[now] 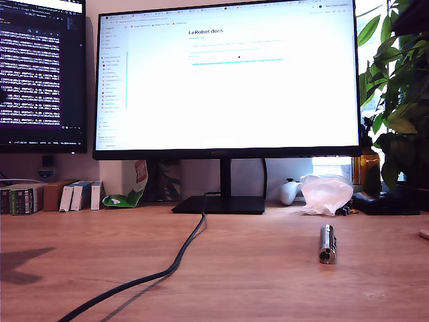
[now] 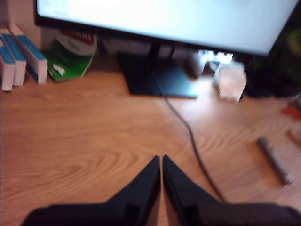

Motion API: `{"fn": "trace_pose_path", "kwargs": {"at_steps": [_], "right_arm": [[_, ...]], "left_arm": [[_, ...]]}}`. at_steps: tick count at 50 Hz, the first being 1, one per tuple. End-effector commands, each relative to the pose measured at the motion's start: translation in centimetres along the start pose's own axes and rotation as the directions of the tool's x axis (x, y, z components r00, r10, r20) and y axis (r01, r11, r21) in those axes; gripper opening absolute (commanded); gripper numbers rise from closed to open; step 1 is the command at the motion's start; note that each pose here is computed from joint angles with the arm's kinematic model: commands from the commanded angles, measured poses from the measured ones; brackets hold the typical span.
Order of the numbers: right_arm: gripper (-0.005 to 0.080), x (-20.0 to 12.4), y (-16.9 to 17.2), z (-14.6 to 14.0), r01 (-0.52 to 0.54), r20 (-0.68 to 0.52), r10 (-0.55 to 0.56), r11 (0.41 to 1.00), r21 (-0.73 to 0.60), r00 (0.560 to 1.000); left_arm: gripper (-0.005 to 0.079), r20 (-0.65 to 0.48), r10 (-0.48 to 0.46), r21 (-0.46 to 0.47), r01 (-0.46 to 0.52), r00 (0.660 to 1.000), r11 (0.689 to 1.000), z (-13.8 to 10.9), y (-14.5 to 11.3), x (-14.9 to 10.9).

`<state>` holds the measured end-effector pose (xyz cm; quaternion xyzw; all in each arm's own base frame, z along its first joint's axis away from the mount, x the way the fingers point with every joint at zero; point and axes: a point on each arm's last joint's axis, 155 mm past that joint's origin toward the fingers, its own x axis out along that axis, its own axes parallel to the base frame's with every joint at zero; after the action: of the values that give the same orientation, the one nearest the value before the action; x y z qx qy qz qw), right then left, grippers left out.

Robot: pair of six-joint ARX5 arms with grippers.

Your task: Pick the metallic laser pointer with your right arm, pass it to your left arm, then place it down to the left side of the table

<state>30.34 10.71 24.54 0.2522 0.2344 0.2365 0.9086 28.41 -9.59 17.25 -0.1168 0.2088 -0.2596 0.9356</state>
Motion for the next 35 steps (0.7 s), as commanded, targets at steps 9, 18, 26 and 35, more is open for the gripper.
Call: {"fn": "trace_pose_path", "kwargs": {"at_steps": [9,18,26,35], "right_arm": [[0.009,5.6,-1.5,-5.5,0.032,-0.299,-0.018,0.999,0.04,0.954],[0.0147,7.9,-2.3,-8.5,0.081,-0.452,-0.043,0.995,0.065,0.891],[0.0286,9.0,-4.0,-10.6,0.194,-0.554,-0.136,0.98,0.049,0.821],[0.0351,10.0,-4.7,-11.9,0.264,-0.603,-0.202,0.964,0.014,0.771]], "left_arm": [[-0.0022,-0.044,0.024,0.118,-0.018,0.999,0.993,-0.8,-0.2,1.3],[-0.0022,-0.048,0.005,0.138,0.002,0.999,0.99,-0.9,-1.2,1.7],[-0.0022,-0.054,-0.021,0.15,0.029,0.998,0.988,-1.0,-2.1,1.8],[-0.0022,-0.045,-0.045,0.166,0.052,0.998,0.985,-0.8,-2.9,2.0]]}}
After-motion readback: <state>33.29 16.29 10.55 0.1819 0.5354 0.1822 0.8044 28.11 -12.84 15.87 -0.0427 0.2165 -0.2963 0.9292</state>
